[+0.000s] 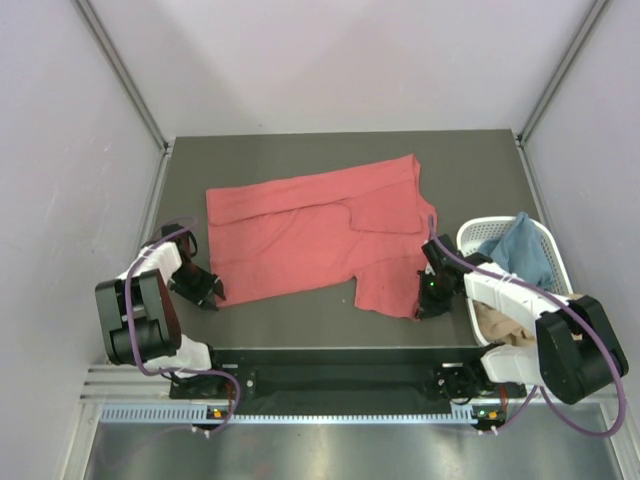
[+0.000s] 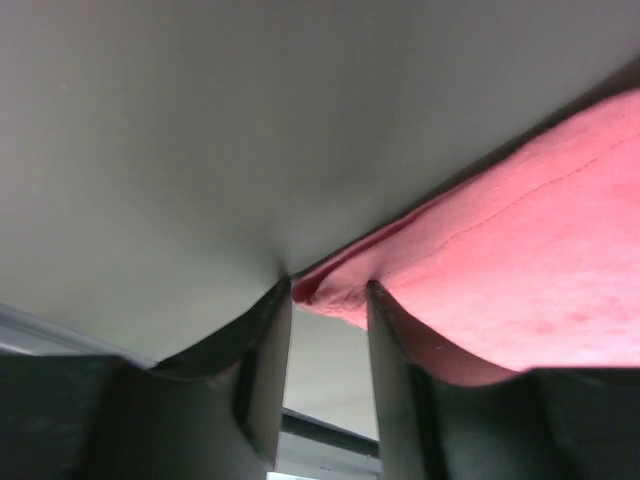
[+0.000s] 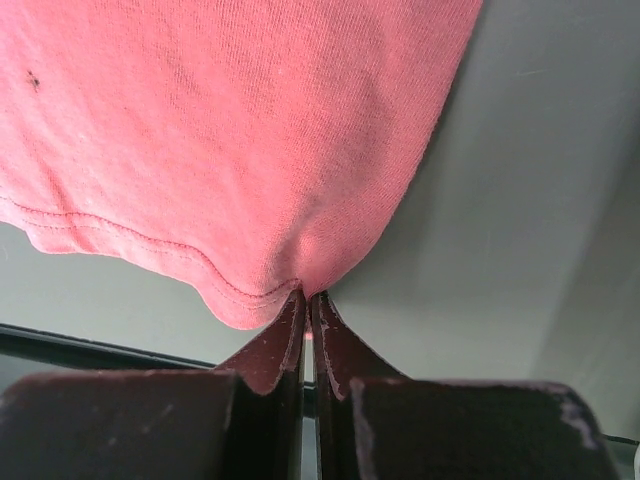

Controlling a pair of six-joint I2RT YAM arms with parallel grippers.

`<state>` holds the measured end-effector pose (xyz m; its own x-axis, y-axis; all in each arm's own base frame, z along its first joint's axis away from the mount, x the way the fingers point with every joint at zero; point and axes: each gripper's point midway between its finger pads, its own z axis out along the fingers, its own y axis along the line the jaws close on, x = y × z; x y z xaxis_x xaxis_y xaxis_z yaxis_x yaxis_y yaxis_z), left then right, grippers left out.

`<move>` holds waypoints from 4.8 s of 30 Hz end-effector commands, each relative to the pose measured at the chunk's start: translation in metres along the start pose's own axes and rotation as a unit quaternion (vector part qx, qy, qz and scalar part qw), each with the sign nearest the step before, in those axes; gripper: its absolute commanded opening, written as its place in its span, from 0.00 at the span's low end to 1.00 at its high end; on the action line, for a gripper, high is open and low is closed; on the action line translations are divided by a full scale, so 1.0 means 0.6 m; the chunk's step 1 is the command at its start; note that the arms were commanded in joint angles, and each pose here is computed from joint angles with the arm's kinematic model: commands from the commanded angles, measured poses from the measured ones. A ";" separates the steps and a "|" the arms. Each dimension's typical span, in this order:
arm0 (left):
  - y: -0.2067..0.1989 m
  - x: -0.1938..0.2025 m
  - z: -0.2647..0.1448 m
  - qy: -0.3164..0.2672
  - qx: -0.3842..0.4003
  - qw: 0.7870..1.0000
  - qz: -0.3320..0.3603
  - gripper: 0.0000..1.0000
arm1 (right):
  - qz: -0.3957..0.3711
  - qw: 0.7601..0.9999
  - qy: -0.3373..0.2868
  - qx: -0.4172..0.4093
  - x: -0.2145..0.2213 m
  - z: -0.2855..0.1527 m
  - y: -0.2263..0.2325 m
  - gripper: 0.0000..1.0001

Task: Fold and stack the t-shirts
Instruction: Fold the tshirt

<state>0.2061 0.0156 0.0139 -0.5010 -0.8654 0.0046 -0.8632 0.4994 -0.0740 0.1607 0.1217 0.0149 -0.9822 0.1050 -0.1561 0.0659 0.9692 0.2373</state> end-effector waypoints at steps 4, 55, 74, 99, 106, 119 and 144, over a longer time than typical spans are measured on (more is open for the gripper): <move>0.006 -0.001 0.013 0.000 0.000 1.000 0.002 0.26 | -0.012 0.999 -0.022 -0.021 -0.012 -0.013 0.015 0.00; -0.060 -0.089 -0.126 -0.091 0.046 0.992 0.071 0.00 | -0.011 0.990 -0.128 -0.062 -0.293 -0.225 0.028 0.00; -0.150 -0.158 -0.098 -0.079 0.051 0.991 0.099 0.00 | 0.011 0.984 -0.153 -0.088 -0.487 -0.197 0.055 0.00; -0.221 -0.210 -0.064 -0.065 0.062 0.991 0.098 0.04 | 0.037 0.975 -0.178 -0.127 -0.605 -0.135 0.067 0.00; -0.239 -0.220 -0.051 -0.058 0.068 0.992 0.093 0.07 | 0.050 0.971 -0.175 -0.155 -0.621 -0.103 0.076 0.01; -0.254 -0.235 -0.039 -0.052 0.065 0.992 0.091 0.07 | 0.077 0.963 -0.183 -0.182 -0.650 -0.083 0.072 0.01; -0.252 -0.250 -0.089 -0.101 0.072 0.987 0.100 0.46 | 0.161 0.939 -0.163 -0.256 -0.690 -0.026 0.047 0.08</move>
<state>0.3998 0.0630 0.0364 -0.6381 -0.7629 -0.1042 -0.7462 0.6461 -0.1605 0.5431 0.1118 0.0743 -0.8511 0.4865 -0.1973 0.2266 0.6795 0.6978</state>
